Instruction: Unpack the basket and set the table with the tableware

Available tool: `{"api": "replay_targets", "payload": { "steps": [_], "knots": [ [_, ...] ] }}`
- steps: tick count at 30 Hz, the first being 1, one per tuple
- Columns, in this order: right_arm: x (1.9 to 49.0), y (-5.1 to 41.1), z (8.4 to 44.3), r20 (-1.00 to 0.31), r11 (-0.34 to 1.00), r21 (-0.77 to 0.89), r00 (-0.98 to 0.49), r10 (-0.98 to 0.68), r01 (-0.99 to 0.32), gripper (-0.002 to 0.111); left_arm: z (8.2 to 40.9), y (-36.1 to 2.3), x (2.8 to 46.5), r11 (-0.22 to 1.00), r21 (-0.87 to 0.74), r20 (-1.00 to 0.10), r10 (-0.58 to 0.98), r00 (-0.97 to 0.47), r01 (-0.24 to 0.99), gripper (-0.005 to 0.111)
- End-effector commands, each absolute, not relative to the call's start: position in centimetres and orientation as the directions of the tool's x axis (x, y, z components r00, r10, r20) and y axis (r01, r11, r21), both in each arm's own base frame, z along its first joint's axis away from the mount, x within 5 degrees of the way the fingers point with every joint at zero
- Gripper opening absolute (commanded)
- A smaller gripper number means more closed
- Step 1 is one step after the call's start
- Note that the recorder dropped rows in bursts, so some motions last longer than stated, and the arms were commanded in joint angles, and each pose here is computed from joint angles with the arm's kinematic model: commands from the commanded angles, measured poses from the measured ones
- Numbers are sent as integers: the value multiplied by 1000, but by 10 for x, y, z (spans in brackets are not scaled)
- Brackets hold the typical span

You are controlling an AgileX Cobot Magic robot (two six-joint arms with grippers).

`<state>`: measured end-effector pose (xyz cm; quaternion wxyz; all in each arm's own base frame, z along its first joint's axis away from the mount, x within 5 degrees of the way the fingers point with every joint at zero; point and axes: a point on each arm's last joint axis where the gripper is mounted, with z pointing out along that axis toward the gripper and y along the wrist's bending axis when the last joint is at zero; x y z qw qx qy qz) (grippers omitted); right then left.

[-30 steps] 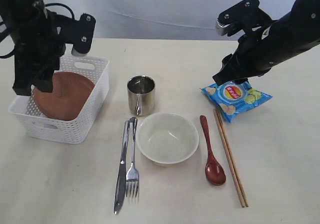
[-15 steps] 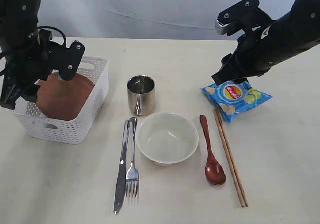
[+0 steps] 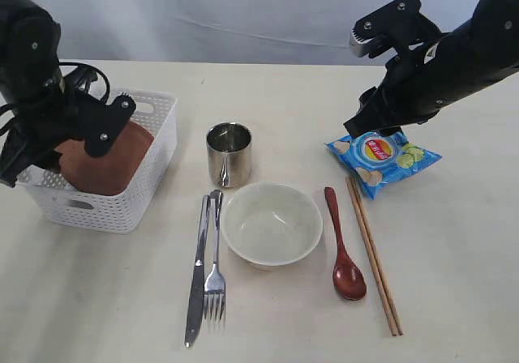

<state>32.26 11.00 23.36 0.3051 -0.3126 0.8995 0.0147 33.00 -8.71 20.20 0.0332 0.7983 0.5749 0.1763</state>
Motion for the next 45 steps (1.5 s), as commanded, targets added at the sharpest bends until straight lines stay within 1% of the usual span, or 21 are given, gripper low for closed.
{"api": "replay_targets", "payload": {
  "steps": [1,7,14,17,20,26,27,31,35,39,42,45],
  "knots": [
    [325,108,235,-562,809,-165,-620,-547,-564,49,186,-86,331,-381,197,262,908,326,903,54],
    [325,108,235,-565,809,-167,-618,-547,-564,49,166,-86,334,-432,128,276,880,386,893,54],
    [325,108,235,-567,809,-167,-617,-546,-563,49,155,-89,344,-483,178,293,858,422,857,54],
    [325,108,235,-569,811,-166,-617,-544,-561,49,152,-91,347,-491,203,289,857,427,847,51],
    [326,108,235,-570,811,-167,-616,-543,-561,49,151,-92,348,-492,214,286,858,427,844,41],
    [326,109,236,-584,817,-161,-614,-531,-554,49,152,-91,347,-488,208,288,859,424,848,2],
    [326,109,236,-585,819,-158,-616,-528,-552,49,152,-91,347,-486,205,288,860,422,850,0],
    [327,109,236,-587,821,-156,-616,-525,-550,49,159,-90,345,-481,211,290,862,415,851,0],
    [326,110,236,-590,824,-149,-620,-517,-546,49,183,-90,341,-449,285,288,883,371,847,0],
    [326,110,236,-592,827,-143,-623,-512,-543,49,204,-91,336,-403,354,246,911,332,844,0],
    [326,110,236,-592,829,-141,-625,-509,-542,49,212,-93,334,-368,388,214,928,306,845,0],
    [327,111,237,-600,834,-129,-627,-497,-537,49,222,-93,333,-361,436,204,932,301,824,0]
  ]
}}
